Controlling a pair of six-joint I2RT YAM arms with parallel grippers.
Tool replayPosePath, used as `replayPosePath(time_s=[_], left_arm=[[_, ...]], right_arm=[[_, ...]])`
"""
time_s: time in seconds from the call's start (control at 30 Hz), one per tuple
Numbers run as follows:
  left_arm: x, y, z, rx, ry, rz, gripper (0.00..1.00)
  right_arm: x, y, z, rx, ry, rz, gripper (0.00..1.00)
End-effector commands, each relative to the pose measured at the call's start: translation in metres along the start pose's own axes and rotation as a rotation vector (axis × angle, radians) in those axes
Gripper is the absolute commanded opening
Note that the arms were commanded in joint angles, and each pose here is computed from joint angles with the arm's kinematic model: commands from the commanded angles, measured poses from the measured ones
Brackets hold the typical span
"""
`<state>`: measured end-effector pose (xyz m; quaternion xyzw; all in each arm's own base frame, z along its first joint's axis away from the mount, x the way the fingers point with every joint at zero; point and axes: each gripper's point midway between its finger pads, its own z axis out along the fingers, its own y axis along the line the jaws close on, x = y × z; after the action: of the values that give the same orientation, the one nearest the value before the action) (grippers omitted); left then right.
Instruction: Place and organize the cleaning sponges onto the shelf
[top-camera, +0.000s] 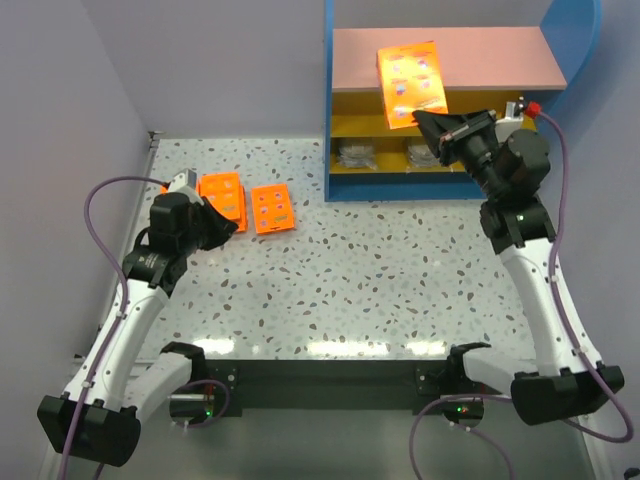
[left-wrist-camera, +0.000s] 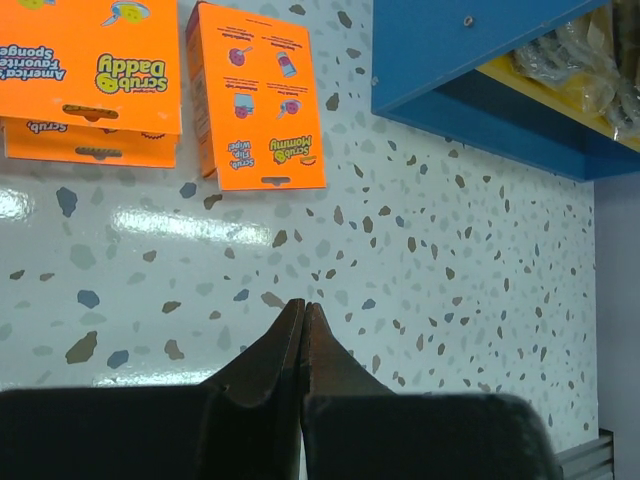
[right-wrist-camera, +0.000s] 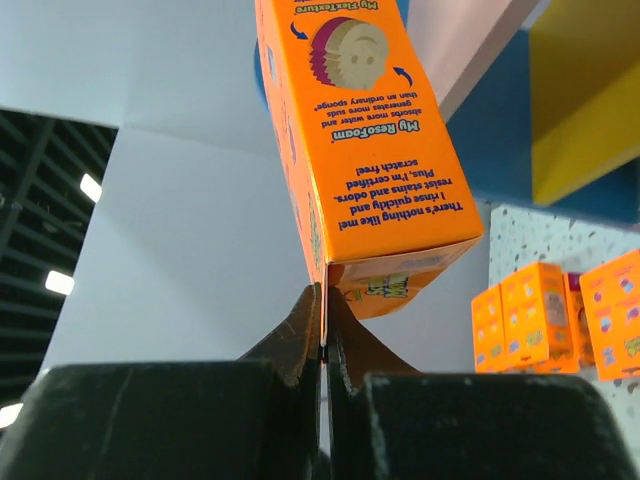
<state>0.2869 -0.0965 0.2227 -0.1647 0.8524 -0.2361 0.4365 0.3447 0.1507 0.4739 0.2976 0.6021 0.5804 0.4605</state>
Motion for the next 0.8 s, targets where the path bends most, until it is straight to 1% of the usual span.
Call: replayPosePath(time_s=[0.0,0.03,0.13,0.17,0.2,0.27,0.3,0.47,0.57,0.63,0.7,0.77], left_arm=[[-0.015,-0.017,-0.004,0.074,-0.057,-0.022,0.00],[-0.016,-0.018,-0.005,0.076,-0.059,-0.025,0.00],[-0.016,-0.016,-0.007,0.069,-0.067,-0.031,0.00],[-0.016,-0.016,-0.008,0.070,-0.068,-0.033,0.00],[-0.015,-0.016,-0.008,0.071,-0.067,-0.035,0.00],[-0.013,-0.014,-0.007,0.067,-0.064,-0.041,0.00],[-0.013,-0.015,-0.008,0.071,-0.065,-0.046,0.00],[-0.009,-0.014,-0.009,0.083,-0.069,-0.068,0.00],[-0.006,-0.013,-0.008,0.081,-0.065,-0.070,0.00],[-0.003,-0.012,-0.005,0.085,-0.054,-0.074,0.00],[-0.001,-0.010,-0.003,0.081,-0.049,-0.080,0.00],[0.002,-0.011,-0.001,0.091,-0.041,-0.086,0.00]], right_arm=[[-0.033,0.011,0.016,-0.048,-0.009,0.028,0.00],[-0.039,0.023,0.017,-0.086,-0.001,0.024,0.00],[-0.075,0.014,0.026,-0.058,-0.067,0.038,0.00],[-0.084,0.005,0.032,-0.039,-0.076,0.051,0.00],[-0.101,0.001,0.033,-0.039,-0.103,0.053,0.00],[-0.115,0.002,0.035,-0.048,-0.107,0.069,0.00],[-0.132,-0.007,0.036,-0.035,-0.133,0.081,0.00],[-0.169,-0.011,0.022,-0.053,-0.172,0.084,0.00],[-0.161,-0.005,0.017,-0.126,-0.101,0.065,0.00],[-0.146,-0.004,0.014,-0.166,-0.020,0.035,0.00],[-0.128,0.001,0.006,-0.214,0.054,-0.023,0.00],[-0.098,-0.012,-0.004,-0.198,0.149,-0.064,0.00]])
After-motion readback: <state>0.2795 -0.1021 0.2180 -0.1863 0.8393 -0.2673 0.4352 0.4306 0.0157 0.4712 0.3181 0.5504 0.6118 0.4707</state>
